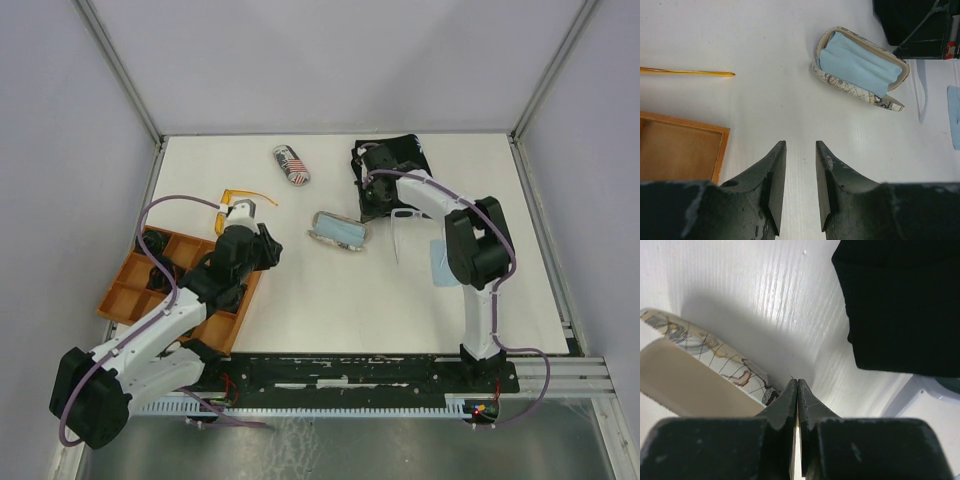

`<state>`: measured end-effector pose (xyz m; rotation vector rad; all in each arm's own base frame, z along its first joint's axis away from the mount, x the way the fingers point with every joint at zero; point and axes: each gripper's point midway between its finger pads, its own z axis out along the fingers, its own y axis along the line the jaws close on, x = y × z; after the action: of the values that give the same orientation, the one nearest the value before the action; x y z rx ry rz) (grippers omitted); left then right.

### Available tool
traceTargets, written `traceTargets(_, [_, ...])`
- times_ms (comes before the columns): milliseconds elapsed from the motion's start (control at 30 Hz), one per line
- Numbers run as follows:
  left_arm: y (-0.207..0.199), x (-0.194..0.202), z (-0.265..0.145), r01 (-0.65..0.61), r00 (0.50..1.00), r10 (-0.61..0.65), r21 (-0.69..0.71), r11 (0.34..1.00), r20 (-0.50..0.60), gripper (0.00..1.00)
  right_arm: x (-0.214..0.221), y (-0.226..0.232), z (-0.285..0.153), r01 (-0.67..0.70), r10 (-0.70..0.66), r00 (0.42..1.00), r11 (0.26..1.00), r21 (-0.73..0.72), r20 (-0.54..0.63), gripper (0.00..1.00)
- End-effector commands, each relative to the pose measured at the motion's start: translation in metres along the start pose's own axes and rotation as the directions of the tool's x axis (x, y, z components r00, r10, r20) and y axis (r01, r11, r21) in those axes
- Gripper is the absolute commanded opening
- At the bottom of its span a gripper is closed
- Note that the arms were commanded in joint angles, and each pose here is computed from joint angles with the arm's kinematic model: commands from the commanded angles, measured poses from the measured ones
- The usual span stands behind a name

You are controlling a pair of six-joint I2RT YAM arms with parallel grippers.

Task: Organize the sunglasses
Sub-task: Adjust the sunglasses case at the center of the board.

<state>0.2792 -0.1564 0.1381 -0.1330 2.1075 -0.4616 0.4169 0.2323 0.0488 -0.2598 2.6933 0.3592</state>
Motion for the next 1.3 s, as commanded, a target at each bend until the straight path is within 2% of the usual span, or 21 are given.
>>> traceTargets(0, [-0.002,-0.008,-0.005,0.046,0.998,-0.046,0.014,0.999,0.036,0.38,-0.014,0.015,-0.032,-0.011,0.016,0.997,0.998,-0.058,0.078,0.08])
traceTargets(800, [-0.004,-0.006,-0.008,0.05,0.998,-0.051,0.027,0.998,0.029,0.38,0.044,0.045,-0.045,-0.014,0.02,0.999,0.991,-0.132,0.045,0.08])
traceTargets(1067, [-0.004,-0.01,-0.01,0.039,0.999,-0.04,0.02,0.999,0.03,0.38,0.041,0.048,-0.057,-0.01,0.024,0.996,0.988,-0.157,0.09,0.11])
traceTargets(1267, [-0.003,-0.017,-0.013,0.03,0.999,-0.03,0.003,1.0,0.041,0.39,0.037,0.035,-0.079,0.004,0.013,0.985,0.995,-0.098,0.173,0.15])
